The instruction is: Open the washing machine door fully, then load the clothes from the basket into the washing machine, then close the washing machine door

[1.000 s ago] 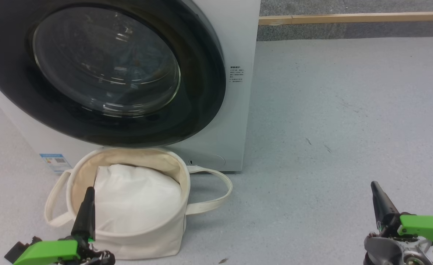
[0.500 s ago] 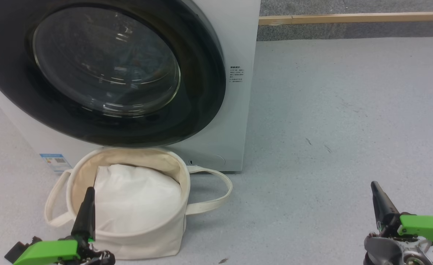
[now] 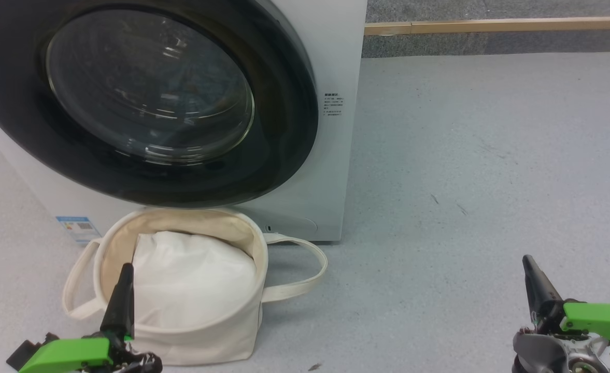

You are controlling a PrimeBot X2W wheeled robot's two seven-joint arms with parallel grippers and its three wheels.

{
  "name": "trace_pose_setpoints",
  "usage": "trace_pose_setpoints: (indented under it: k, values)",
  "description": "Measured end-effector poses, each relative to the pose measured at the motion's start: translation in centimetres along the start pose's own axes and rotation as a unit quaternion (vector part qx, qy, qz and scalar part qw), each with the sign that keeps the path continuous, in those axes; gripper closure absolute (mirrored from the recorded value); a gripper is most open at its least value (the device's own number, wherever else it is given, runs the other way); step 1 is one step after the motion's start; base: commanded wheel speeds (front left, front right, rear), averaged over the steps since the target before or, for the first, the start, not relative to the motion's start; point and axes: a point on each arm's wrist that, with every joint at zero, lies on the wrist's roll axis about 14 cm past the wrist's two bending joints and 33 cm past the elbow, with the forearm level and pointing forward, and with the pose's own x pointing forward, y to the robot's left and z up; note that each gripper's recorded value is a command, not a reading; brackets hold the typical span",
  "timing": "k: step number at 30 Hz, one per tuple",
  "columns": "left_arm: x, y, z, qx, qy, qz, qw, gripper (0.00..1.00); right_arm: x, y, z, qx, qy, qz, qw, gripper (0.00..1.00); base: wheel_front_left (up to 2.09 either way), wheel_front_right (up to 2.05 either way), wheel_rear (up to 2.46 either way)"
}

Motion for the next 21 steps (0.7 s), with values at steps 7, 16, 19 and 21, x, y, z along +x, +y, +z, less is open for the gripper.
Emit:
trace_pose_setpoints:
  k: [7,16,19,21]
  values:
    - [0.0,0.0,0.0,0.0,0.0,0.0,1.0,1.0,0.0,0.0,0.0,0.0,0.0,0.0,1.0,1.0,0.0,0.0,0.0]
    - [0.0,0.0,0.0,0.0,0.0,0.0,1.0,1.0,0.0,0.0,0.01,0.0,0.0,0.0,1.0,1.0,0.0,0.0,0.0]
    - [0.0,0.0,0.0,0.0,0.0,0.0,1.0,1.0,0.0,0.0,0.01,0.0,0.0,0.0,1.0,1.0,0.0,0.0,0.0]
    - [0.0,0.0,0.0,0.0,0.0,0.0,1.0,1.0,0.0,0.0,0.01,0.0,0.0,0.0,1.0,1.0,0.0,0.0,0.0]
